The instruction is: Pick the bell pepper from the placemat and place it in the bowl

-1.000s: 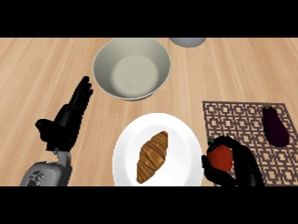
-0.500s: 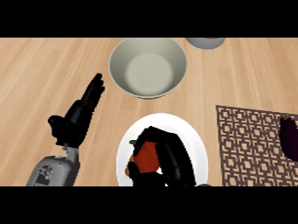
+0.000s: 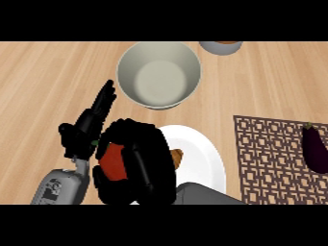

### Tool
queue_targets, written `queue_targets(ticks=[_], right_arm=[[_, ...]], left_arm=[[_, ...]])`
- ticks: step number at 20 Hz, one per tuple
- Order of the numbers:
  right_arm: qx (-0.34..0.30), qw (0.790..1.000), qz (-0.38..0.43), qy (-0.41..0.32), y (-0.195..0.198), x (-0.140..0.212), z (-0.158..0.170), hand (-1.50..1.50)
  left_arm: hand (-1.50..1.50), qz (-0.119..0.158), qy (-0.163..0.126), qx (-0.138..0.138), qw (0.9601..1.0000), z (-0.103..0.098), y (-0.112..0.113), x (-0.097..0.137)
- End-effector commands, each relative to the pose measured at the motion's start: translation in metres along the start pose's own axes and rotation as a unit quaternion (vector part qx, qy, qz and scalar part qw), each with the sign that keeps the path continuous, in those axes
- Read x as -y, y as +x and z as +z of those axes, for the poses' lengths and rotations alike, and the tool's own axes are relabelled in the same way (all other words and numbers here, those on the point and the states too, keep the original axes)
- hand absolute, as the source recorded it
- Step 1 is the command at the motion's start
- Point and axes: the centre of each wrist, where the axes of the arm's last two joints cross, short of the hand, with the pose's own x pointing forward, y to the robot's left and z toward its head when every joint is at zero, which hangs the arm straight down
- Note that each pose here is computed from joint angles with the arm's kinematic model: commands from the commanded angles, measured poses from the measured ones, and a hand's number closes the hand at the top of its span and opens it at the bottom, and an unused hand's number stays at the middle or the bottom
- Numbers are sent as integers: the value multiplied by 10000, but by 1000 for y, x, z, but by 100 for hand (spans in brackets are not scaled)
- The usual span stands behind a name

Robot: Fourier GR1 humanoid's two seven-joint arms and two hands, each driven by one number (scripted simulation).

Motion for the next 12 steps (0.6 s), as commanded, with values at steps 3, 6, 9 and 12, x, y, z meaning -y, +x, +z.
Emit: queue_targets(ticks=[3,6,9,12], right_arm=[[54,9978,429,-503,52,6,-41,150],[-231,9948,767,-629,76,10,-62,150],[-345,9925,797,-865,107,17,-83,150],[-452,9902,901,-969,133,25,-105,150]], left_arm=[[0,-24,26,-77,10000,4,-7,-7],[0,3,96,-44,9999,3,-10,0],[0,21,108,-84,9999,-2,-9,3],[0,-11,35,-19,10000,-8,1,-4]])
